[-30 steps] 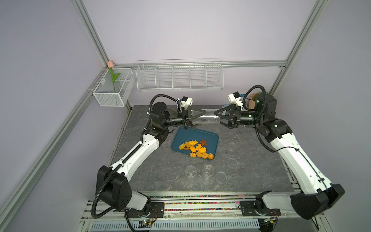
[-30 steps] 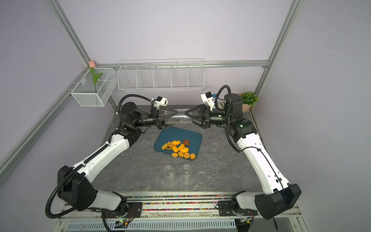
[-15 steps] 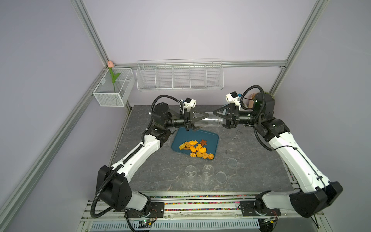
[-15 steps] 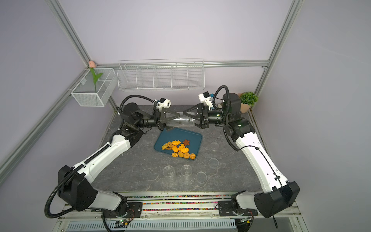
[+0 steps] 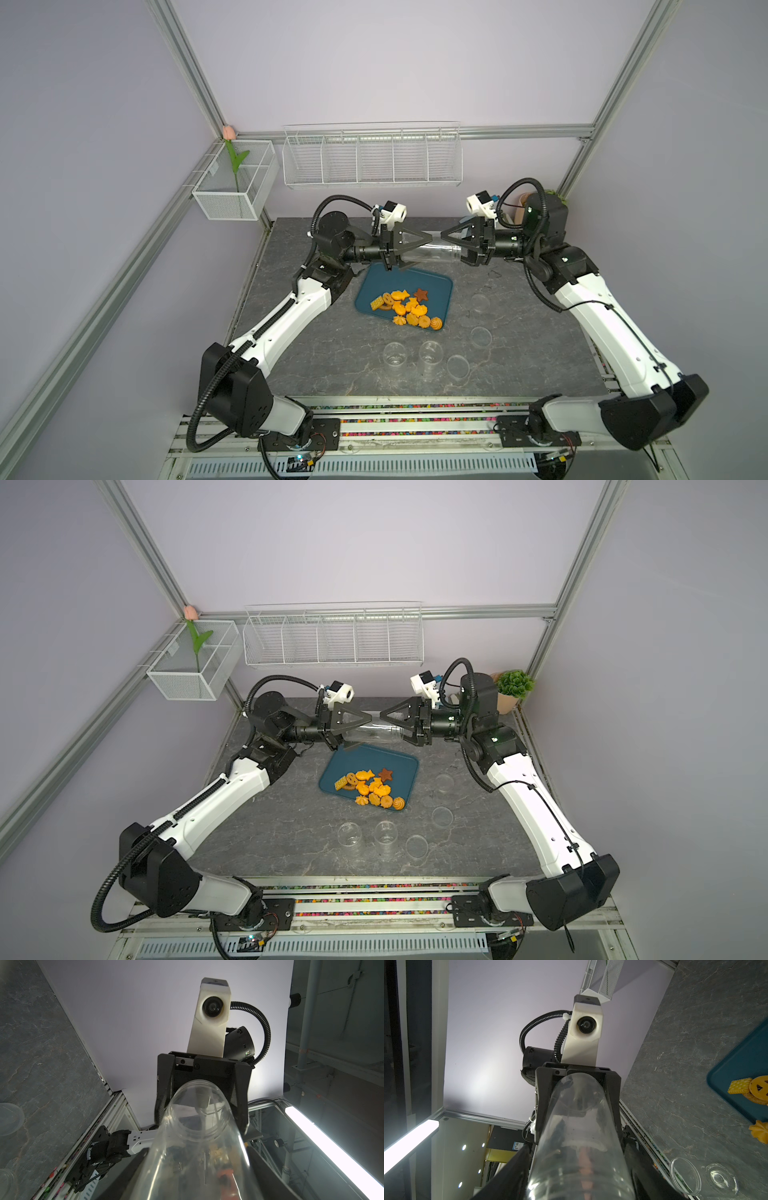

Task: Pour the cookies out of the jar
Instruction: Place the jar at the center of the board.

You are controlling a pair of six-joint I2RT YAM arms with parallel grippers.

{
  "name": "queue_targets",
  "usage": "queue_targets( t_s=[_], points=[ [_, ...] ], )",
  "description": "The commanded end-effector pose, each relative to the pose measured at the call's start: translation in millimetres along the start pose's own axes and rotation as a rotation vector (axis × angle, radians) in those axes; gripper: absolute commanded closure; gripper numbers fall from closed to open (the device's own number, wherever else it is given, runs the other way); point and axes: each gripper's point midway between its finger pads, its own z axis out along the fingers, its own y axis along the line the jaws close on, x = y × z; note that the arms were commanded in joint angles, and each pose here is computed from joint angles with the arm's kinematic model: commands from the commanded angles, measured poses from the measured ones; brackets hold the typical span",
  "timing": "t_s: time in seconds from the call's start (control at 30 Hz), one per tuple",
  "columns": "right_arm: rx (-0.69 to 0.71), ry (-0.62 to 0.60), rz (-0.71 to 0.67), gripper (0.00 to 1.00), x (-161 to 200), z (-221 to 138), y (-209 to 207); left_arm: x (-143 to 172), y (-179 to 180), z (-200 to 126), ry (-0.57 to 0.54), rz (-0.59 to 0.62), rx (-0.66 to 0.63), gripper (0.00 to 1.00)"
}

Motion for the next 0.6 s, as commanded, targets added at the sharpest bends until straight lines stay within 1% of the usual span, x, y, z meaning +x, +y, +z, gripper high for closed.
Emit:
queue_targets(
  t_s=[0.0, 0.03, 0.13, 0.23, 0.33, 0.43, 0.47, 0.57],
  points=[
    [-0.044, 0.051, 0.021, 0.26, 8.5, 3.5, 8.7, 4.6, -5.9, 1.3, 0.02, 0.002, -0.004, 0.33],
    [-0.045, 0.055, 0.024, 0.24, 8.8, 3.7, 8.4, 5.0, -5.8, 1.4, 0.02, 0.003, -0.007, 0.33],
    [-0.051, 0.079, 0.037, 0.24, 12.9, 4.5, 8.7, 5.7, -5.0, 1.0, 0.021, 0.003, -0.012, 0.33],
    [-0.053, 0.096, 0.043, 0.28, 16.5, 5.2, 8.3, 6.0, -5.1, 0.8, 0.021, 0.002, -0.012, 0.33],
    [-0.058, 0.114, 0.046, 0.36, 19.9, 6.3, 8.4, 5.4, -4.7, 0.8, 0.018, 0.002, -0.013, 0.33],
    [-0.057, 0.12, 0.05, 0.37, 21.1, 6.7, 6.7, 4.5, -4.5, 1.3, 0.018, 0.002, -0.013, 0.33],
    [-0.059, 0.125, 0.052, 0.36, 21.8, 7.1, 6.6, 4.4, -4.2, 1.3, 0.019, 0.001, -0.013, 0.33],
    [-0.071, 0.152, 0.058, 0.27, 25.8, 9.0, 6.9, 4.8, -3.8, 1.4, 0.02, 0.001, -0.013, 0.33]
  ],
)
